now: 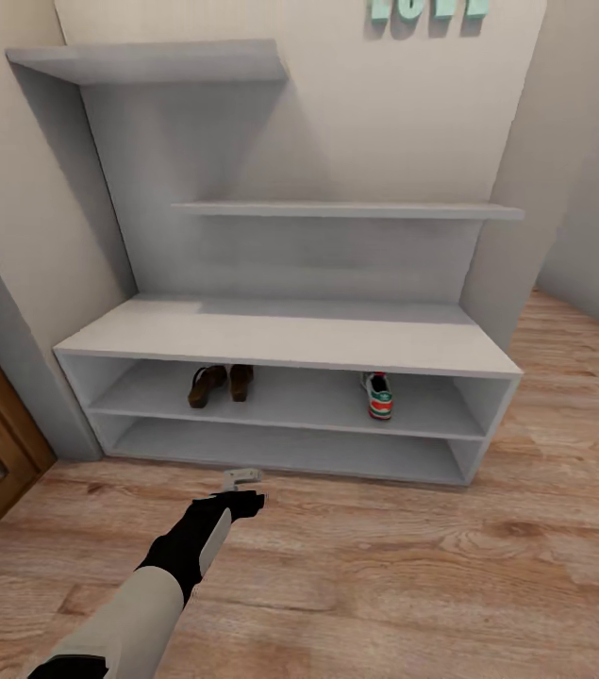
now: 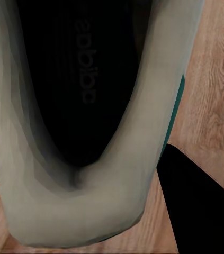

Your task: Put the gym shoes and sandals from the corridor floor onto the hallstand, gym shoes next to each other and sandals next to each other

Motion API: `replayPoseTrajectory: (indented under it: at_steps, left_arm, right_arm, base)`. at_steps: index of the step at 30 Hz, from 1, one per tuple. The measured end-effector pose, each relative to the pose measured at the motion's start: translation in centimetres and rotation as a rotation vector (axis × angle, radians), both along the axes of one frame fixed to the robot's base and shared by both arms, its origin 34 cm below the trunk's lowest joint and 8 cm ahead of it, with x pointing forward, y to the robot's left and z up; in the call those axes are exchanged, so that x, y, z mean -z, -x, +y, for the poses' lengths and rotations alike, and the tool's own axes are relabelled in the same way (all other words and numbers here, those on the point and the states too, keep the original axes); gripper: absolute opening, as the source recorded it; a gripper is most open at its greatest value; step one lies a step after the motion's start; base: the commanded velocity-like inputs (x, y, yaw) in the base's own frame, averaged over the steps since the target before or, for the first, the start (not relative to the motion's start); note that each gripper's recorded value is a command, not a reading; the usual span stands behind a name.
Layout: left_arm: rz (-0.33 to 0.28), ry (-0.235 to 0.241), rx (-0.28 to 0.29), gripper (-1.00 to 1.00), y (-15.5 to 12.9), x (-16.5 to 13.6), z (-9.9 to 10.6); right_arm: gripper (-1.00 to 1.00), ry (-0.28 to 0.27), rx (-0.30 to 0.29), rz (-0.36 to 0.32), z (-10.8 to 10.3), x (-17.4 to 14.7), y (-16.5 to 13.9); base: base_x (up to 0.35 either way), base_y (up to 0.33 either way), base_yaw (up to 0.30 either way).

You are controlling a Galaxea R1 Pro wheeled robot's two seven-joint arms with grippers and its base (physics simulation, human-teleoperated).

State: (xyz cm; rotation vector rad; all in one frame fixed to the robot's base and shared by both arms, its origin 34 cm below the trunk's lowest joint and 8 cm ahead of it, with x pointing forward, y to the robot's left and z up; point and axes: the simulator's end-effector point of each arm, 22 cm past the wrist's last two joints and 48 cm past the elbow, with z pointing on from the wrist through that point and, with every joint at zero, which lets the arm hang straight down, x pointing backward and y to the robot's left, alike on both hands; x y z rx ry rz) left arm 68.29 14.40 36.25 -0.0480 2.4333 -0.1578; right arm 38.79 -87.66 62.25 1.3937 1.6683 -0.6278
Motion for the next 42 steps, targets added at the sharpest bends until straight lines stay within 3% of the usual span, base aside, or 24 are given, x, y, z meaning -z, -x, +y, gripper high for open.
replayPoseTrajectory:
  at_steps: [16,26,42]
  left_arm:
    - [0.000,0.001,0.000,1.00,0.00,0.01,-0.01]
    - [0.000,0.001,0.000,1.00,0.00,0.03,-0.03]
    - [-0.002,0.001,-0.001,1.00,0.14,0.14,0.00]
  right_arm:
    - [-1.00,0.000,0.000,0.000,0.00,0.01,0.00]
    - [-1.00,0.000,0.000,0.001,-0.01,0.01,0.00]
    - [-1.00,0.001,0.001,0.002,-0.01,-0.03,0.04]
  base:
    - [-0.035,0.326,0.000]
    - [-0.201,0.261,-0.040]
    - [-0.060,0.049,-0.054]
